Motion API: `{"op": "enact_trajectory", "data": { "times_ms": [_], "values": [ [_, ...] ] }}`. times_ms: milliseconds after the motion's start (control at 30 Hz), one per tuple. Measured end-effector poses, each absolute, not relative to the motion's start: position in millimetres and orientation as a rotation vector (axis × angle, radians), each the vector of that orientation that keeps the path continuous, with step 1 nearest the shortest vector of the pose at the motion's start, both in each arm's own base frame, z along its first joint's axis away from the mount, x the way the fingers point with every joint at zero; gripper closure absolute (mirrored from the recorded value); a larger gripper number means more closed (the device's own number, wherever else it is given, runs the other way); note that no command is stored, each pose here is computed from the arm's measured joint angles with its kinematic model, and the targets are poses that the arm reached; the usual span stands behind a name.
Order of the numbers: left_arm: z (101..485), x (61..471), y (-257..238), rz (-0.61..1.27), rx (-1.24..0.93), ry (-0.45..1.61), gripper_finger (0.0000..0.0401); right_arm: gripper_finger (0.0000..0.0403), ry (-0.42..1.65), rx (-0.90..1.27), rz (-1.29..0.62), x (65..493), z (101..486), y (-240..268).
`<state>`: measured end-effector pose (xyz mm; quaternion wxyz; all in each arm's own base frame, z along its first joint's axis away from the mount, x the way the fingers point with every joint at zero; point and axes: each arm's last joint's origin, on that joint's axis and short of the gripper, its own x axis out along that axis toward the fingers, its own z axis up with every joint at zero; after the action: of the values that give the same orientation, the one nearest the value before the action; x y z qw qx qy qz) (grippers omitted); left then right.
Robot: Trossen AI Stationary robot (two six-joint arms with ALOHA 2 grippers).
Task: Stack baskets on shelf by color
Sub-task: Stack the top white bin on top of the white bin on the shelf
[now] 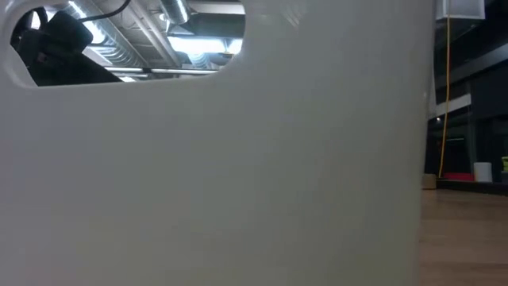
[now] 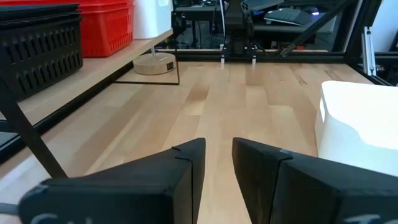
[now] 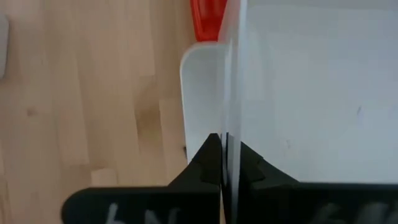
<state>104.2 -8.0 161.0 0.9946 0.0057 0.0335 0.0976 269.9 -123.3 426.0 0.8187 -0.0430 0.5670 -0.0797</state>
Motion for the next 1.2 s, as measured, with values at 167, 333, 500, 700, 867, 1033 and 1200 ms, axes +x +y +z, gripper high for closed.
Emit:
{"op": "enact_trajectory", "data": {
  "times_ms": [167, 333, 500, 700, 867, 1033, 1200],
  "values": [
    [161.0, 104.2, -8.0, 0.195, 0.012, 0.067, 0.0326, 0.0403, 1.263, -0.066, -0.176, 258.2, 414.4, -131.4],
    [160.9, 104.2, -8.0, 0.196, 0.012, 0.068, 0.0326, 0.0403, 1.252, -0.068, -0.177, 242.5, 417.8, -123.3],
    [160.9, 104.2, -8.0, 0.196, 0.012, 0.068, 0.0326, 0.0403, 1.244, -0.063, -0.164, 230.9, 418.0, -117.0],
    [160.8, 104.2, -7.9, 0.196, 0.013, 0.069, 0.0326, 0.0403, 1.222, -0.089, -0.151, 238.9, 402.6, -120.8],
    [160.8, 104.2, -8.0, 0.196, 0.013, 0.069, 0.0326, 0.0403, 1.247, -0.104, -0.130, 243.6, 387.5, -123.2],
    [160.8, 104.2, -7.9, 0.196, 0.013, 0.069, 0.0326, 0.0403, 1.230, -0.101, -0.123, 246.1, 384.8, -124.1],
    [160.8, 104.2, -8.0, 0.195, 0.013, 0.069, 0.0326, 0.0403, 1.190, -0.091, -0.096, 248.8, 385.8, -123.9]
  ]
}}
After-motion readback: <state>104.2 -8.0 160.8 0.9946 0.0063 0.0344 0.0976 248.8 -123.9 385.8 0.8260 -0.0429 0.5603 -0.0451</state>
